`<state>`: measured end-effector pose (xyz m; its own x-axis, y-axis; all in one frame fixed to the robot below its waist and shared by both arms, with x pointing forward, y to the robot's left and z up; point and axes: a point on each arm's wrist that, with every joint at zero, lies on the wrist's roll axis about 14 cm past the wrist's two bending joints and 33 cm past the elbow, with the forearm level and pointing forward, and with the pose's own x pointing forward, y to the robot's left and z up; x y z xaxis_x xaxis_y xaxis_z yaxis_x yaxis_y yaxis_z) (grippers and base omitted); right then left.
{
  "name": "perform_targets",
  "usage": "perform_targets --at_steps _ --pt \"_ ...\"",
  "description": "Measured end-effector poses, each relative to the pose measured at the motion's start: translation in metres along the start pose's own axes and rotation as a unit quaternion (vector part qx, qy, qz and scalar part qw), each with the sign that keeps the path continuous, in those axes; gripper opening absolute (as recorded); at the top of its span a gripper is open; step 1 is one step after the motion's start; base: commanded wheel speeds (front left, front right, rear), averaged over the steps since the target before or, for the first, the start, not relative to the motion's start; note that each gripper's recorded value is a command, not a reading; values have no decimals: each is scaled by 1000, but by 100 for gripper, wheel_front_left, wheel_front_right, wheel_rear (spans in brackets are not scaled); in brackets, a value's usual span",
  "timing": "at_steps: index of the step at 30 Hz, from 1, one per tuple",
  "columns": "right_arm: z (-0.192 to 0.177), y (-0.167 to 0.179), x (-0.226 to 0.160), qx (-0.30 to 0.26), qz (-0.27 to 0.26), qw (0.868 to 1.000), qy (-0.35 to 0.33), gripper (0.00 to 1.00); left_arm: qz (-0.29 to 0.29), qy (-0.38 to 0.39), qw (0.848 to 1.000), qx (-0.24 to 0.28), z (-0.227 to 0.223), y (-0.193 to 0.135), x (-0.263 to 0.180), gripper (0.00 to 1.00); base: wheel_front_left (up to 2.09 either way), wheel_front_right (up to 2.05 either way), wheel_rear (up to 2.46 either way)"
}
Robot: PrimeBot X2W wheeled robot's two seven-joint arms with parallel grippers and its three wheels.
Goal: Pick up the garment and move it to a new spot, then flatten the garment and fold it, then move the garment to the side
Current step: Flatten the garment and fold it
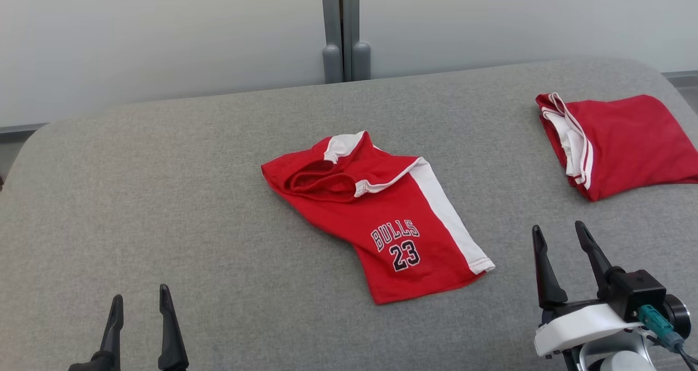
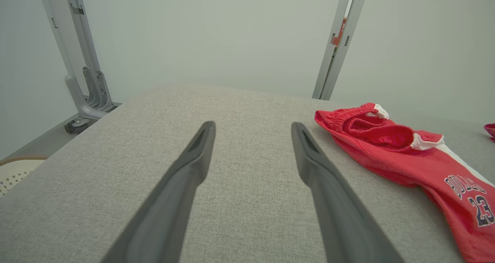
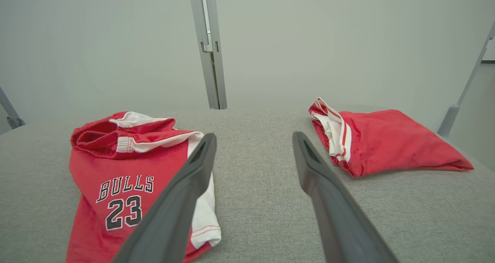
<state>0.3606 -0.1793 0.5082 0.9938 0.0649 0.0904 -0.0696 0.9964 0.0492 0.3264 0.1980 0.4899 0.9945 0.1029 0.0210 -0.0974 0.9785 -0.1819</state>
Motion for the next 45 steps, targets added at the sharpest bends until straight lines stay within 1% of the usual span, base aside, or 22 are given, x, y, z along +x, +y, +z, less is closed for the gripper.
perform_targets --at_steps 7,11,13,16,18,21,25,27,30,33,35,39,42,44,45 --pt "-6 2 -4 5 2 1000 9 100 -2 3 1000 4 -2 5 -1 100 0 0 0" --pt "-8 4 -5 7 4 1000 12 100 -22 2 1000 1 -2 -7 5 100 0 0 0" --pt "-7 5 -2 8 6 1000 10 100 -37 -4 999 -4 1 -17 16 100 0 0 0" --pt "-4 3 4 6 3 1000 5 100 -90 -10 996 -13 3 -49 36 100 0 0 0" --pt "-4 0 4 6 -1 1000 6 100 -131 -4 991 -17 -1 -76 47 100 0 0 0" --pt "-1 -6 8 6 -10 1000 0 100 -196 14 980 -20 -5 -121 67 100 0 0 0" --pt "2 -16 7 10 -26 1000 -3 100 -264 63 962 -20 -22 -172 83 100 0 0 0" --pt "0 -21 5 12 -35 999 0 100 -284 98 953 -27 -34 -190 87 100 0 0 0" --pt "-2 -32 2 12 -52 999 4 100 -308 149 940 -16 -57 -211 91 100 0 0 0" --pt "-4 -43 -2 13 -70 997 9 100 -318 200 927 -6 -82 -222 90 100 0 0 0" --pt "-7 -50 -6 14 -82 996 14 100 -314 226 922 -6 -97 -226 91 100 0 0 0" --pt "-11 -60 -12 14 -100 995 22 100 -303 245 921 6 -114 -226 100 100 0 0 0" --pt "-13 -66 -15 12 -110 994 27 100 -290 247 924 11 -119 -222 110 100 0 0 0" --pt "-15 -68 -16 12 -114 993 30 100 -291 251 923 14 -123 -222 113 100 0 0 0" --pt "-15 -68 -16 12 -115 993 31 100 -293 254 921 16 -125 -223 112 98 0 0 0"
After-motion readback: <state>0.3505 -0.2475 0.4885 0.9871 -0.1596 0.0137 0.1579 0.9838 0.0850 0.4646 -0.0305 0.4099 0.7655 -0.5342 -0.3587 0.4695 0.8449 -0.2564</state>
